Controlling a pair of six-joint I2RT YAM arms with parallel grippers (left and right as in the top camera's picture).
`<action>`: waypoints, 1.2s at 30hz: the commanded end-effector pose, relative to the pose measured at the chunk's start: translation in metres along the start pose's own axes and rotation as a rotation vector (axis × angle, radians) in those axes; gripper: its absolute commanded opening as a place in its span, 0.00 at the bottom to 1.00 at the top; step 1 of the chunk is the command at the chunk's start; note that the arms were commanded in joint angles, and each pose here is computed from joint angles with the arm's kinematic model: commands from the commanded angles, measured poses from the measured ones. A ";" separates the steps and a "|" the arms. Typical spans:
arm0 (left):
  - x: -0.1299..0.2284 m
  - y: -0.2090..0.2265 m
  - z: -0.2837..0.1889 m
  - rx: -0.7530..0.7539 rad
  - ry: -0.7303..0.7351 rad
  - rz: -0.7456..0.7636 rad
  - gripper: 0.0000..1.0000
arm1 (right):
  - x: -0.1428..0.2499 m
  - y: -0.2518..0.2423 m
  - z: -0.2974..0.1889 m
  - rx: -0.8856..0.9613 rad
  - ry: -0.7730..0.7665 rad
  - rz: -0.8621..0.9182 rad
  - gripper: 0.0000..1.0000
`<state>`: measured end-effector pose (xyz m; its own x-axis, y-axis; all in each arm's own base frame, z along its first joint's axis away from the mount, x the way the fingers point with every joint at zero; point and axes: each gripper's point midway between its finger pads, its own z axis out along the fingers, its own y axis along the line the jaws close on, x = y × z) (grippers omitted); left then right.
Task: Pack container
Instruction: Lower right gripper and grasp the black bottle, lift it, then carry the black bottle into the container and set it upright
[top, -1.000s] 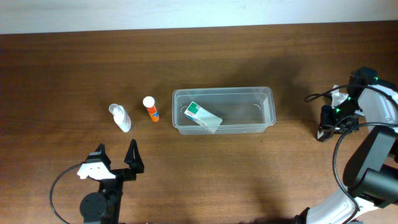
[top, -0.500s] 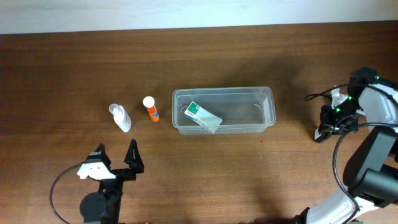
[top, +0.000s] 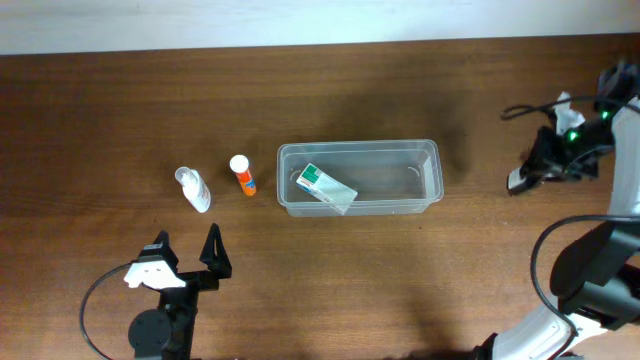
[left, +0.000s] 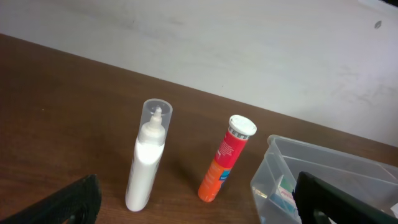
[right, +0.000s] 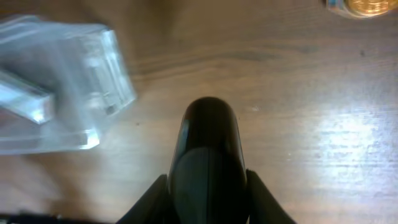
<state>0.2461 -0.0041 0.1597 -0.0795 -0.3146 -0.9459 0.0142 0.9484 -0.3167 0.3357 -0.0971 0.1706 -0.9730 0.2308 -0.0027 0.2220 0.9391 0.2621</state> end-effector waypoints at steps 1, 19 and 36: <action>0.001 0.000 0.000 0.006 0.000 -0.010 0.99 | -0.010 0.048 -0.034 -0.055 -0.079 -0.099 0.27; 0.001 0.000 0.000 0.006 0.000 -0.010 0.99 | 0.002 0.206 -0.018 0.015 -0.132 -0.410 0.27; 0.001 0.000 0.000 0.006 0.000 -0.010 0.99 | 0.009 0.248 0.043 0.126 -0.056 -0.417 0.27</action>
<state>0.2461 -0.0042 0.1597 -0.0796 -0.3146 -0.9459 0.0146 0.9484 -0.3167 0.3792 0.1463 0.2119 -0.9686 -0.1786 -0.1729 -0.2034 0.9693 0.1384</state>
